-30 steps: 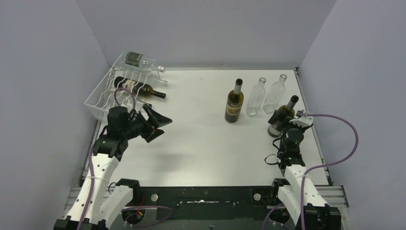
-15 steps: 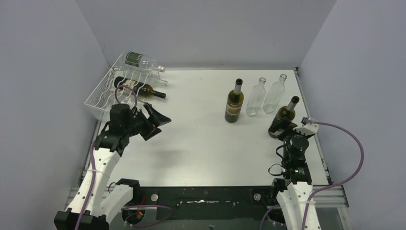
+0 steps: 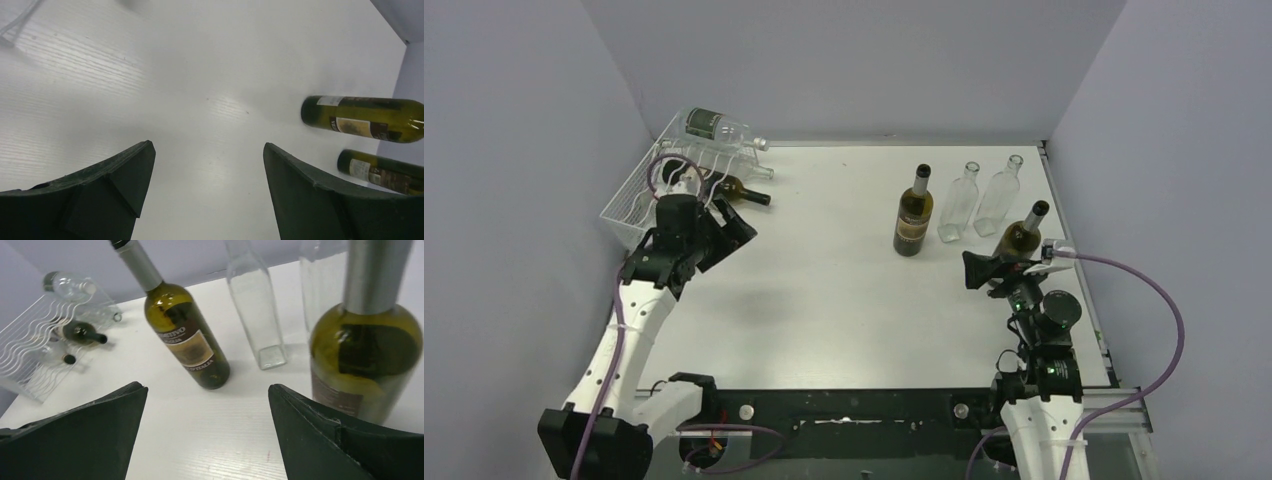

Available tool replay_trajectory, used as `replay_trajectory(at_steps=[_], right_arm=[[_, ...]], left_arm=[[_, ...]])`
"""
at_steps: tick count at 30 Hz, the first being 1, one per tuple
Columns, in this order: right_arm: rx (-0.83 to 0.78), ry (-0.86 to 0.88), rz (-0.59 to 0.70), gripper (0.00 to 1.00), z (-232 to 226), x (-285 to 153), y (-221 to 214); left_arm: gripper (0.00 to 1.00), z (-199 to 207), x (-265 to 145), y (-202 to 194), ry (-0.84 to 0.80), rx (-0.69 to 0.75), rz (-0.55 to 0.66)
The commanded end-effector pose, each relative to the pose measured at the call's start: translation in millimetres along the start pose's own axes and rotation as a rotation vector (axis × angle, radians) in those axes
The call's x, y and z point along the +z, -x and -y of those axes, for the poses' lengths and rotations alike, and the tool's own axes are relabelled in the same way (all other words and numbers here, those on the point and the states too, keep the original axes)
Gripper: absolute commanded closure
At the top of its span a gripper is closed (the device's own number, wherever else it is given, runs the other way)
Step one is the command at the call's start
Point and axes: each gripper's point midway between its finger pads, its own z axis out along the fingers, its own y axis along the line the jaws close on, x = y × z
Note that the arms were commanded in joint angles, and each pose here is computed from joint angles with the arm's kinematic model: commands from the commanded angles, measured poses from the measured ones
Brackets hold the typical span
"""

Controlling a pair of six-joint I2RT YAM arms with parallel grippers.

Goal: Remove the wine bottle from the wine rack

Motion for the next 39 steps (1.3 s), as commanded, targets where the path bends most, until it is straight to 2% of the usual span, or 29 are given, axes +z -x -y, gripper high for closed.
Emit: replay_trajectory(at_steps=[1,4,9,14,16,18,24,29,34,39], right_arm=[[-0.043,0.238,-0.037,0.03,-41.3,-3.9,-1.9],[-0.073,0.308,-0.096,0.02,-48.4,-2.8,-14.9],[-0.053,0.460,-0.195,0.02,-72.4,-0.7,-34.7],[-0.085,0.476,-0.254,0.02,-88.2,1.9,-53.3],[-0.098,0.483,-0.259,0.02,-95.0,0.7,-57.5],[-0.105,0.484,-0.262,0.02,-99.5,-0.1,-61.9],[-0.114,0.493,-0.266,0.02,-109.1,-1.8,-68.6],[-0.121,0.491,-0.265,0.02,-110.9,-4.7,-65.7],[-0.139,0.463,-0.265,0.02,-104.7,-8.5,-64.7],[-0.142,0.456,-0.255,0.02,-103.2,-8.2,-64.3]], left_arm=[[0.21,5.6,17.1,38.7,0.062,0.055,0.130],[0.21,-6.0,37.2,45.5,0.160,0.084,0.161],[0.22,-7.5,71.2,54.0,0.189,0.067,0.178],[0.23,-32.7,94.2,74.4,0.355,0.104,0.304],[0.23,-43.9,104.0,78.9,0.425,0.097,0.304],[0.23,-52.6,115.1,77.7,0.466,0.031,0.290],[0.25,-50.8,144.9,79.2,0.432,-0.146,0.342],[0.26,-57.4,177.1,78.7,0.453,-0.226,0.345],[0.28,-63.9,190.3,88.4,0.482,-0.236,0.396],[0.29,-73.3,200.5,89.3,0.504,-0.243,0.392]])
